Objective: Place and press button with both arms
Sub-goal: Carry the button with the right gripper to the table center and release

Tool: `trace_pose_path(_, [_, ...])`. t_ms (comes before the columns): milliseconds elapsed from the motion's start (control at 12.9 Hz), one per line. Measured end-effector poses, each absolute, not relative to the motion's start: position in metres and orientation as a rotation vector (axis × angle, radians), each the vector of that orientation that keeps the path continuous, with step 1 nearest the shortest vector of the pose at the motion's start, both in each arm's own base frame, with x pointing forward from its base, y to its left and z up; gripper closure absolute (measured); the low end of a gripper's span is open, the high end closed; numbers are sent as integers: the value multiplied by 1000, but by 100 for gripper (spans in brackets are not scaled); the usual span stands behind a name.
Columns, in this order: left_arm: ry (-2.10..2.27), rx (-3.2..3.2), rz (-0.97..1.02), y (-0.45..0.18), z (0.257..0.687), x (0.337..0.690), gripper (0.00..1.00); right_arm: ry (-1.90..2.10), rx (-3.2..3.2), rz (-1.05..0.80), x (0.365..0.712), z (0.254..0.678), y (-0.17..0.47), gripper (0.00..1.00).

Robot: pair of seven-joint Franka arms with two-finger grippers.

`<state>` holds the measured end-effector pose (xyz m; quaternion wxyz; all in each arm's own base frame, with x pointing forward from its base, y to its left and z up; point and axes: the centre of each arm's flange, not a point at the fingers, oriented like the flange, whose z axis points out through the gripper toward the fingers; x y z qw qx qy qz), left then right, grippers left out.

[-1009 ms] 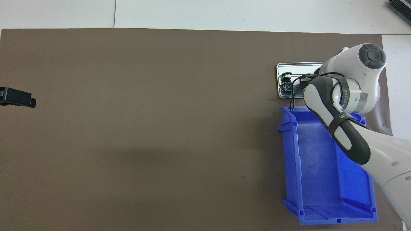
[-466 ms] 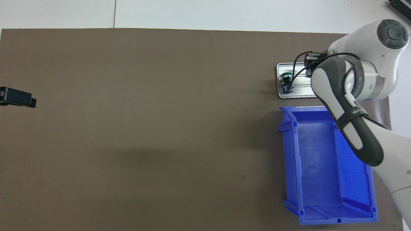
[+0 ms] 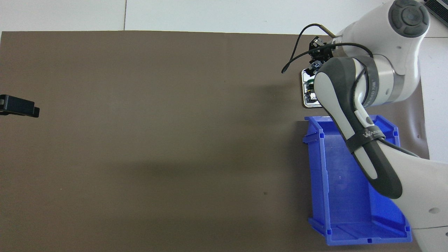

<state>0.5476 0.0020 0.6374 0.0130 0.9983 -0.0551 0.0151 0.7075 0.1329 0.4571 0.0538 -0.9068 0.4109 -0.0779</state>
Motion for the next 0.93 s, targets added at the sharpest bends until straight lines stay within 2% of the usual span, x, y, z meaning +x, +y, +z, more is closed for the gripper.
trace_pose_path(388, [-172, 3110, 47, 2, 637, 548, 0, 1652, -2517, -205, 661, 457, 276, 68])
trace_pose_path(621, [-172, 3110, 47, 2, 637, 548, 0, 1880, -2387, -187, 609, 439, 361, 68])
trace_pose_path(932, [-172, 3110, 47, 2, 637, 548, 0, 2053, -2298, -159, 544, 407, 438, 68])
